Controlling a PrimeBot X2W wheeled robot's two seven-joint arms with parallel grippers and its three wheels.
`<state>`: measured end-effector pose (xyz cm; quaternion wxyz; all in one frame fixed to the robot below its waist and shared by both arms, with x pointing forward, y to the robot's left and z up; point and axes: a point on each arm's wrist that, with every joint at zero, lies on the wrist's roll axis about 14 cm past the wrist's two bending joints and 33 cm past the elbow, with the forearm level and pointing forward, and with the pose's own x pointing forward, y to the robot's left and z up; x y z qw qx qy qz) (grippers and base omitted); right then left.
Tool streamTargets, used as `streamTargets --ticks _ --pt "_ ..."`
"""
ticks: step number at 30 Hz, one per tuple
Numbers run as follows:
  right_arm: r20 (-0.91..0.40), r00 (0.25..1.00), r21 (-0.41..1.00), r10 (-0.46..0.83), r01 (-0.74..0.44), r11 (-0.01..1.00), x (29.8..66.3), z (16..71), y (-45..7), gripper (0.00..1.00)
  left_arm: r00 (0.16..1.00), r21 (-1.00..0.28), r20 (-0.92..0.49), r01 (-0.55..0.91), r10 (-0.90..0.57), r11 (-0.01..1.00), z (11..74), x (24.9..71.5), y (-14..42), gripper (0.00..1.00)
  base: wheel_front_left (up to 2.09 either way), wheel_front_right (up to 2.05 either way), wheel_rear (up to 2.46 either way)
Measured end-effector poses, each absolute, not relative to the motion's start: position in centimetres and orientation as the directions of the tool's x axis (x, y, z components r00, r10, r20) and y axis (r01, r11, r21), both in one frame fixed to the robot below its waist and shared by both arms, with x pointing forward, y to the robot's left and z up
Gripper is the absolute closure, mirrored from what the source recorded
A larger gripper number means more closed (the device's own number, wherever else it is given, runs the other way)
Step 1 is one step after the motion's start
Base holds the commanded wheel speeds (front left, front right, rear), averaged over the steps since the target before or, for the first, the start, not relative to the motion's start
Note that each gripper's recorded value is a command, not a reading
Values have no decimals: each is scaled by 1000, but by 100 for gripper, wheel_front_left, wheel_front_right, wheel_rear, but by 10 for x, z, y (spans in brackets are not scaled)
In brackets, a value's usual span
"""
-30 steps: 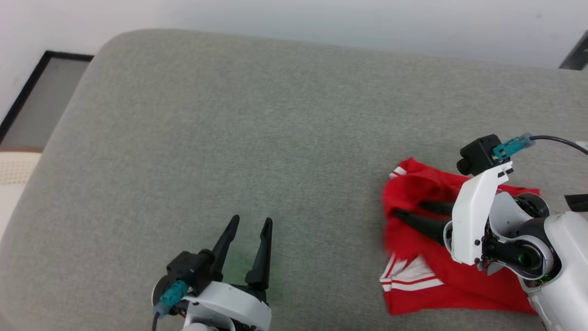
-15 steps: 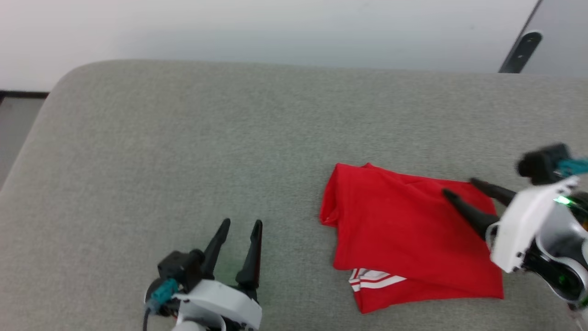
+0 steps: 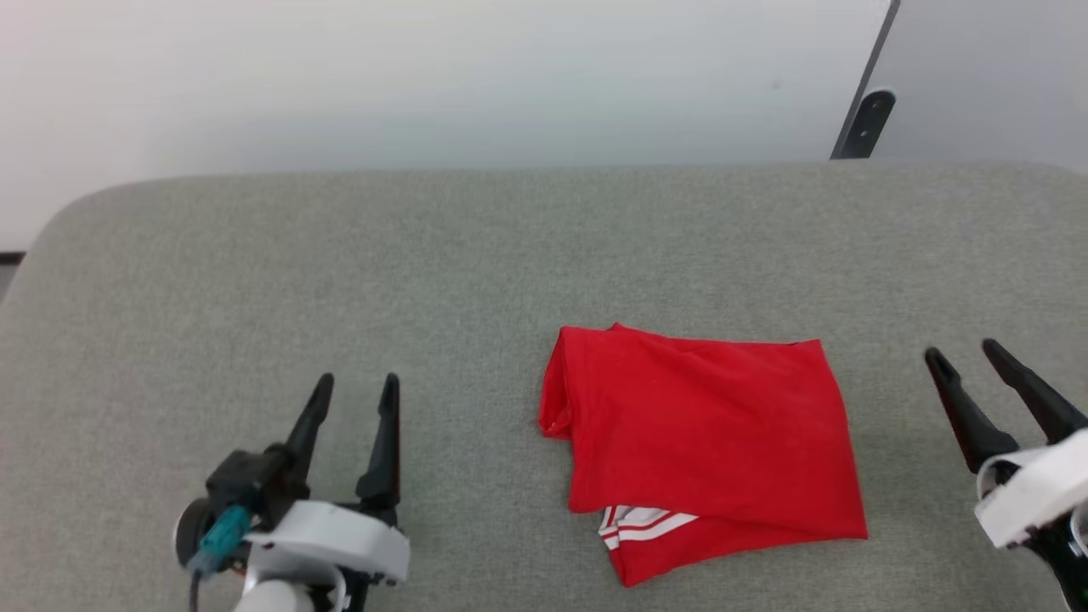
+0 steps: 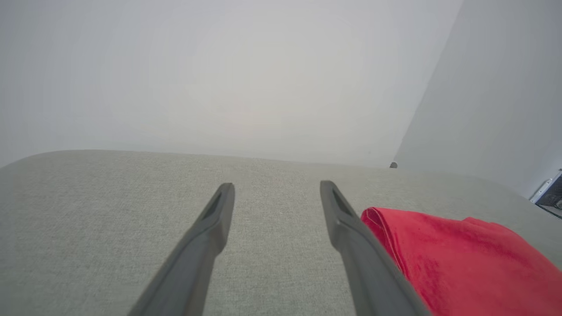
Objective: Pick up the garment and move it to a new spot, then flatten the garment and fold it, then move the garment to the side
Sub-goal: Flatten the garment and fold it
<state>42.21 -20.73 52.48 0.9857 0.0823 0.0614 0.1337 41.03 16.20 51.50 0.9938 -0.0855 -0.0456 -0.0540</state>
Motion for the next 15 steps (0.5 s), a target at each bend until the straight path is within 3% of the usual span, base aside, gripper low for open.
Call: streamTargets --ticks 15 --pt "-52 987 204 155 -141 969 355 527 -240 0 994 -138 78 93 -82 986 509 349 171 0 0 0 0"
